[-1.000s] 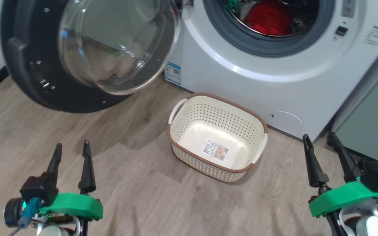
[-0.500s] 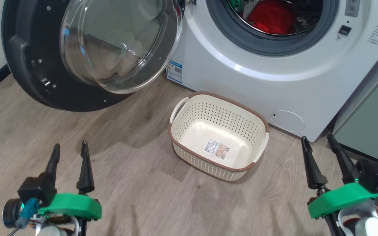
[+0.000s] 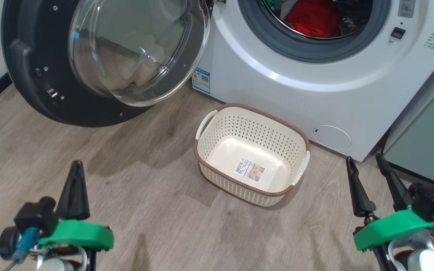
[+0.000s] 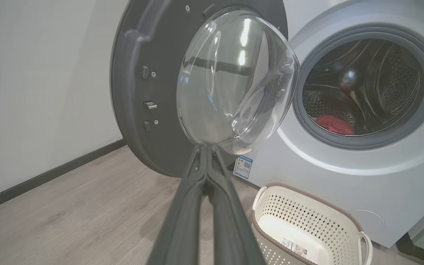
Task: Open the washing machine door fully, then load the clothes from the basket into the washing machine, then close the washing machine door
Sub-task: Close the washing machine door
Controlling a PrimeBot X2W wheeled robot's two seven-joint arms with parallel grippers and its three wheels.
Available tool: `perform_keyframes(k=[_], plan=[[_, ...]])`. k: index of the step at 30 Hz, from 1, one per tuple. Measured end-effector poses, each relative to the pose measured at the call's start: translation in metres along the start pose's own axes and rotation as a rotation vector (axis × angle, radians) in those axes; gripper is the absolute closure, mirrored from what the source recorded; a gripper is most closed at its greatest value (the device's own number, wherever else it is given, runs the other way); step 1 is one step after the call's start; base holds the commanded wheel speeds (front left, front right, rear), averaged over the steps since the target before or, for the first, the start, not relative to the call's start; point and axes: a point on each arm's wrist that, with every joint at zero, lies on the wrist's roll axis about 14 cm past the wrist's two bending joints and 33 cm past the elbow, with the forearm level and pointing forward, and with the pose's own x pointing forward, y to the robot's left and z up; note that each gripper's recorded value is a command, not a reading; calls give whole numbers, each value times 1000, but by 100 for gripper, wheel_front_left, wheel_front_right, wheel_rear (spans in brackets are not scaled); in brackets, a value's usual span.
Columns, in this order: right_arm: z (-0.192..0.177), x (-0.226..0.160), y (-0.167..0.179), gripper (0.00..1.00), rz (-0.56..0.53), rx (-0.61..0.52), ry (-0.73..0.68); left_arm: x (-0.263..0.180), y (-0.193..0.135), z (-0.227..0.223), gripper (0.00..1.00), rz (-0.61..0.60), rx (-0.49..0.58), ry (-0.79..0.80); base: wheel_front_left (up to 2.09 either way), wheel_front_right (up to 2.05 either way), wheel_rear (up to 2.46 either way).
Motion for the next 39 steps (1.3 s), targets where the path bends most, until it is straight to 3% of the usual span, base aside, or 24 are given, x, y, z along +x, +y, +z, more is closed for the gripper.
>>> perform_keyframes(k=[4, 7, 9, 15, 22, 31, 39], plan=[[-1, 0, -1, 0, -1, 2, 3, 5, 0, 22, 100, 5, -74, -72, 0, 0, 0], [-3, 1, -2, 0, -3, 5, 7, 12, 9, 49, 100, 20, -192, -160, 0, 0, 0], [-4, 2, -2, 0, -4, 7, 9, 20, 16, 69, 100, 28, -326, -231, 0, 0, 0], [-8, 6, -8, 0, -12, 10, 20, 53, 40, 157, 100, -23, -542, -477, 0, 0, 0], [-9, 19, -15, 0, -19, 0, 21, 102, 75, 221, 100, -74, -722, -569, 0, 0, 0], [-18, 29, -42, 0, -76, 7, 30, 175, 145, 187, 100, 156, -894, -425, 0, 0, 0], [-29, 33, -65, 0, -124, 2, 53, 204, 163, 90, 100, 372, -961, -196, 0, 0, 0]])
